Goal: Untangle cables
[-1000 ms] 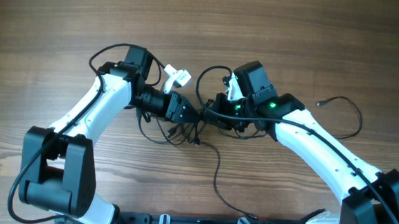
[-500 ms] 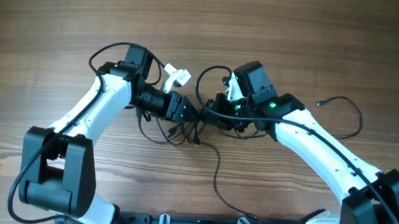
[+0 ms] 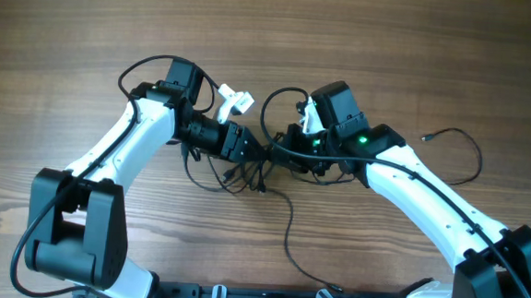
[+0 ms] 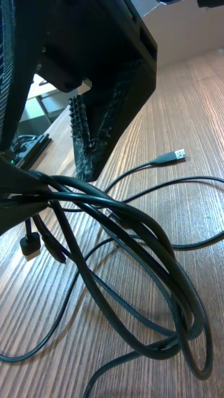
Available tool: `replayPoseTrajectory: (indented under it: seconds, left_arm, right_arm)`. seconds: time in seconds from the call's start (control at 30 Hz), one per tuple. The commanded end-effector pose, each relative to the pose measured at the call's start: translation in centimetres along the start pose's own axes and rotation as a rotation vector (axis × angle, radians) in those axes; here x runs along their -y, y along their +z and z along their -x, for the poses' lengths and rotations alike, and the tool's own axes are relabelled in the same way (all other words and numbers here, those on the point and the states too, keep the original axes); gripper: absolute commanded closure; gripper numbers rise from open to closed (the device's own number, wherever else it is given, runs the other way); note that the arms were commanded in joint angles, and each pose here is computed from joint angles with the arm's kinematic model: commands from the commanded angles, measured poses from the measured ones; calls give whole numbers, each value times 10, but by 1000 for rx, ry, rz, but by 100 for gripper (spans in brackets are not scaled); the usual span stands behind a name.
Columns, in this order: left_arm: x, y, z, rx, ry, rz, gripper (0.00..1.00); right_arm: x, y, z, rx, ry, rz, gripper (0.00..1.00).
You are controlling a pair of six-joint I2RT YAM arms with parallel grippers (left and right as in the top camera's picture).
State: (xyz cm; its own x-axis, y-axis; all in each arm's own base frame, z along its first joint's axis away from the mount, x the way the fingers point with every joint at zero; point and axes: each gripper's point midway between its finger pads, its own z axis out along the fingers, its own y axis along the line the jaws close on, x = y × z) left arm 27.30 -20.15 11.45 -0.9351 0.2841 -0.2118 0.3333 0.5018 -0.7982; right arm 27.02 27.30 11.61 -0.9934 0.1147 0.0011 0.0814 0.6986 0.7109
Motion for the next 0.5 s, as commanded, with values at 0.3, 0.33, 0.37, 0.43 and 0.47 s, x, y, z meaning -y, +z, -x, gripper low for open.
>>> replayPoseTrajectory:
  seconds: [0.3, 0.33, 0.37, 0.43, 0.47]
  left_arm:
    - [1, 17, -2, -39, 79, 57, 49]
    - [0, 18, -3, -45, 80, 69, 49]
    - [-1, 20, -4, -52, 84, 82, 50]
    - [0, 23, -5, -62, 92, 86, 55]
    - [0, 23, -5, -62, 92, 88, 65]
  right_arm:
    - [-1, 4, -4, -27, -11, 11, 96]
    - [-2, 4, -4, -28, -11, 12, 96]
    - [-2, 4, -4, -27, -11, 12, 96]
    - [-2, 4, -4, -27, -12, 13, 96]
    - [-2, 4, -4, -28, -11, 12, 96]
